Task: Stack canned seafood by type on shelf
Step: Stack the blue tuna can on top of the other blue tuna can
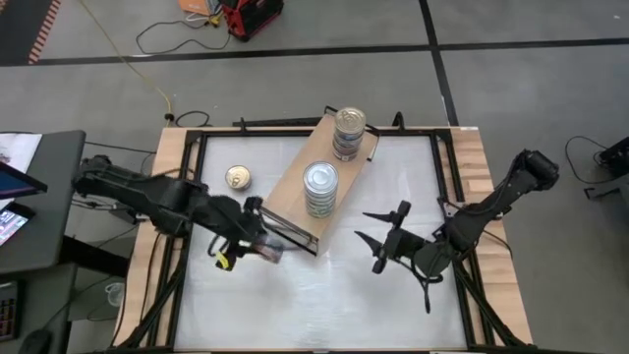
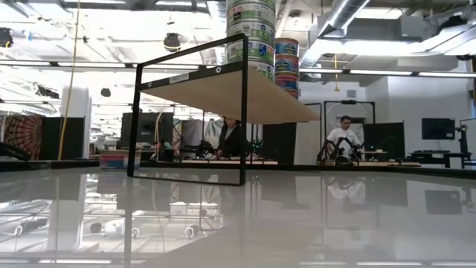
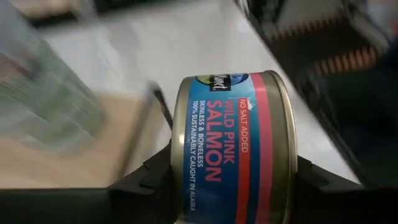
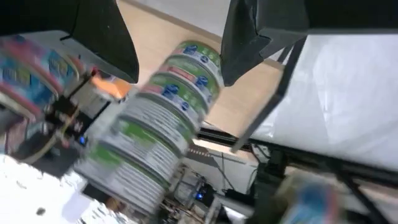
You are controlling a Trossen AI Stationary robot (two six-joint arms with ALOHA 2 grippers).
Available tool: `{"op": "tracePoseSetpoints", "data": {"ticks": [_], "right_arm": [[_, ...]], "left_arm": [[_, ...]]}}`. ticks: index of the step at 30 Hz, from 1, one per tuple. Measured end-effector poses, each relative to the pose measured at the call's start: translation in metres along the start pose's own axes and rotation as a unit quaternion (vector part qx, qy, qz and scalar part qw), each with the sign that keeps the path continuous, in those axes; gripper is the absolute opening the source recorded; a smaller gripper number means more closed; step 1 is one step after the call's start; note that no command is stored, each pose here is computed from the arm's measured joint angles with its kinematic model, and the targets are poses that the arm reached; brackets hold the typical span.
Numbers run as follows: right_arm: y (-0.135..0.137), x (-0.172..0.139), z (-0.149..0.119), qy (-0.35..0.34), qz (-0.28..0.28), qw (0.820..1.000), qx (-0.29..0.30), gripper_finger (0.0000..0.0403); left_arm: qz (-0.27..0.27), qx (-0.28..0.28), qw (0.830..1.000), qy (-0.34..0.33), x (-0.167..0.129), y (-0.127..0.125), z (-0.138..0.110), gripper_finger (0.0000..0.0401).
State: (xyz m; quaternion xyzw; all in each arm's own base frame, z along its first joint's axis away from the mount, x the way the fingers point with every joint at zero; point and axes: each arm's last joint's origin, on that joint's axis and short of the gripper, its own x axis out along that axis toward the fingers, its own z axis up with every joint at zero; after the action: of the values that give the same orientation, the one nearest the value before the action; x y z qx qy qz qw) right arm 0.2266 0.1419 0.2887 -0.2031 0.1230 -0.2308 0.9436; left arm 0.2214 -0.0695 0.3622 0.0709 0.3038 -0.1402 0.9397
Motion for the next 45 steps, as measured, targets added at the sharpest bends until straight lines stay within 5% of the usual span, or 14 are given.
{"op": "tracePoseSetpoints", "data": {"ticks": [5,14,26,36,45], "right_arm": [[0.017,-0.001,0.015,-0.003,-0.016,0.999,-0.049,0.0254],[0.001,0.005,0.061,-0.035,0.019,0.999,0.037,0.0254],[-0.114,0.007,0.062,-0.023,-0.021,0.979,0.202,0.0254],[-0.176,0.020,0.047,-0.005,-0.080,0.981,0.174,0.0254],[-0.188,0.030,0.040,0.020,-0.119,0.986,0.114,0.0254]], "left_arm": [[0.028,-0.023,0.993,-0.114,-0.022,0.003,0.019,0.0182],[0.103,-0.014,0.958,-0.268,-0.053,0.016,0.045,0.0182],[0.168,-0.034,0.911,-0.375,-0.084,0.101,0.078,0.0182],[0.164,-0.057,0.898,-0.403,-0.063,0.196,0.067,0.0182],[0.201,0.052,0.864,-0.459,-0.046,0.215,0.073,0.0181]]}}
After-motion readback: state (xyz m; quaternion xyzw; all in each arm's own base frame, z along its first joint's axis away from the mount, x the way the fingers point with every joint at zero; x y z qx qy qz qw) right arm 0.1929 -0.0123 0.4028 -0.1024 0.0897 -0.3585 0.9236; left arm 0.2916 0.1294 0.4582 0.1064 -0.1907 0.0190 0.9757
